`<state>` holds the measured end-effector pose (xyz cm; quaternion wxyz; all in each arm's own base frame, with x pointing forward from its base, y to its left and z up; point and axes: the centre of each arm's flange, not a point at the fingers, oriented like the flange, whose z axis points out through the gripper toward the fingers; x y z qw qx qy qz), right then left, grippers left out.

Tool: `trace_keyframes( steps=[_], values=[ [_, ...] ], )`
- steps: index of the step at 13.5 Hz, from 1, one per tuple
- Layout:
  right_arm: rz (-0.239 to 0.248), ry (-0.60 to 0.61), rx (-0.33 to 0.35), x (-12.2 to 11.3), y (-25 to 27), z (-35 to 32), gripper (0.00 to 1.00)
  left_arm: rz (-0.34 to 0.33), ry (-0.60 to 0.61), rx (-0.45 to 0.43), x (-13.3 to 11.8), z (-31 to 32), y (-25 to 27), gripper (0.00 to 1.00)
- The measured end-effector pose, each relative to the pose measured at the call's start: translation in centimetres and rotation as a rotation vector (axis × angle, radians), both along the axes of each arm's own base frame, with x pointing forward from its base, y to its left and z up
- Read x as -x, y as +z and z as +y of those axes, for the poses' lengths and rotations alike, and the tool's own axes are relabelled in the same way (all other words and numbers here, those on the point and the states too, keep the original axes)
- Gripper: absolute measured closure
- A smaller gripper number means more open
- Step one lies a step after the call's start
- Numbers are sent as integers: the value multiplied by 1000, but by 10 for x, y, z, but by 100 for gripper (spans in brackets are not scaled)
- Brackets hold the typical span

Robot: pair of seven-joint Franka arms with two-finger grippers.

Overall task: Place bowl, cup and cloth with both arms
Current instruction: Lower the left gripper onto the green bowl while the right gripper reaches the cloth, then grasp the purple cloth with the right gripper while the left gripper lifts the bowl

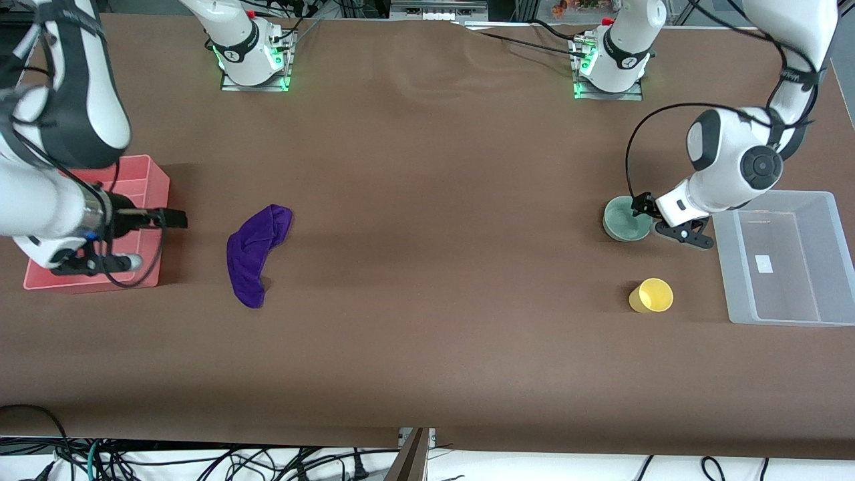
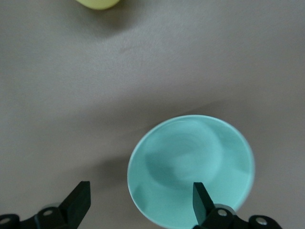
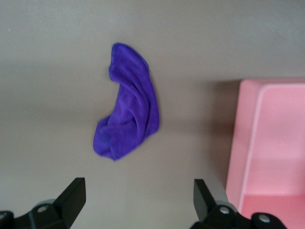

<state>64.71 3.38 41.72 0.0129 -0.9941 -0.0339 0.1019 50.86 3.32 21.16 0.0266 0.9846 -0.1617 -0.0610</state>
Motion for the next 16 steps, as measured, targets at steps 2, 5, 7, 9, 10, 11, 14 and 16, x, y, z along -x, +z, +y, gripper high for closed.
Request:
trace_keyframes(
  steps=[2, 5, 7, 9, 10, 11, 14, 16],
  values=[
    [-85, 5, -9, 1, -62, 10, 0, 12, -7, 13, 3, 6, -31, 23],
    [-154, -1, -18, 41, -159, 11, 0, 11, -10, 16, 1, 7, -40, 57],
    [-180, -5, -20, 61, -187, 9, 0, 3, -14, 17, -2, 6, -37, 78],
    [-224, -9, -24, 76, -205, 9, 0, -3, -18, 17, -6, 4, -31, 95],
    [-239, -10, -26, 83, -212, 8, 0, 0, -21, 16, -8, 3, -24, 95],
    [-245, -11, -26, 88, -217, 8, 7, 4, -22, 15, -10, 3, -17, 96],
    [-243, -29, -25, 91, -221, 8, 44, 74, -16, 12, -30, 11, 33, 96],
    [-238, -37, -24, 92, -223, 9, 65, 119, -16, 17, -51, 31, 87, 96]
  ],
)
